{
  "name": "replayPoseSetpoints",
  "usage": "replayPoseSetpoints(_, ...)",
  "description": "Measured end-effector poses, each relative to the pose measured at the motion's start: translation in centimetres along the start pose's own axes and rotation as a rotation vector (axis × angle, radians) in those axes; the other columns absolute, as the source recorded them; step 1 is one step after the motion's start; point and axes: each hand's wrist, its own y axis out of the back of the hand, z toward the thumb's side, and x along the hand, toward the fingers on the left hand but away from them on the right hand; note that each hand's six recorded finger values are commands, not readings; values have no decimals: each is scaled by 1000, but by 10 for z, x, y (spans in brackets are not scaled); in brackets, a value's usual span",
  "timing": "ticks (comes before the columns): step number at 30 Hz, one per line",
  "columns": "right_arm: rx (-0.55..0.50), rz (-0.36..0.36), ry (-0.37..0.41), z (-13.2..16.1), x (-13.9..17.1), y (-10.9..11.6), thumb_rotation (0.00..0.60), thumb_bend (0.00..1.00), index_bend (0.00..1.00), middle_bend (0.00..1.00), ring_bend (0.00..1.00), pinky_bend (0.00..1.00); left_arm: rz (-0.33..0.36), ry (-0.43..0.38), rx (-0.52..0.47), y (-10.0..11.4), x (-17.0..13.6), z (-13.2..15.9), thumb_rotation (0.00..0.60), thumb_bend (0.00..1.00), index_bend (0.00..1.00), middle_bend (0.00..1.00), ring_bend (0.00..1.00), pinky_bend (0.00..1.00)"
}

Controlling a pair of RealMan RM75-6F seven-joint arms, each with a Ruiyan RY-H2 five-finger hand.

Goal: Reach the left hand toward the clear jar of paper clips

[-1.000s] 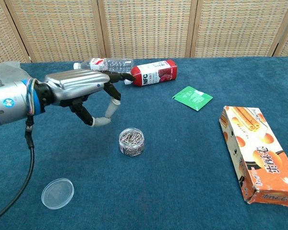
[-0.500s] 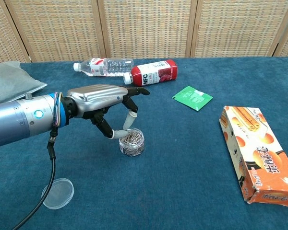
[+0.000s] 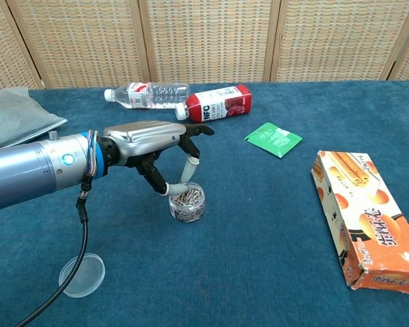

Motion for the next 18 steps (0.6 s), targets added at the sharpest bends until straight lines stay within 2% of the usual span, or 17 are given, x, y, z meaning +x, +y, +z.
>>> replayPoseSetpoints(5, -4, -4, 3, 0, 1, 1, 600, 0, 0, 0, 0, 0, 13, -8, -24, 6, -3, 1, 600, 79, 68, 0, 0, 0)
replayPoseSetpoints(10, -5, -4, 6, 1, 2, 2, 600, 0, 0, 0, 0, 0, 50, -8, -29, 20, -9, -4, 600, 76, 26, 0, 0, 0)
replayPoseSetpoints(18, -8, -5, 16, 3, 4, 2, 600, 0, 0, 0, 0, 0, 155, 47, 9, 63, -39, -35, 600, 42, 0, 0, 0, 0)
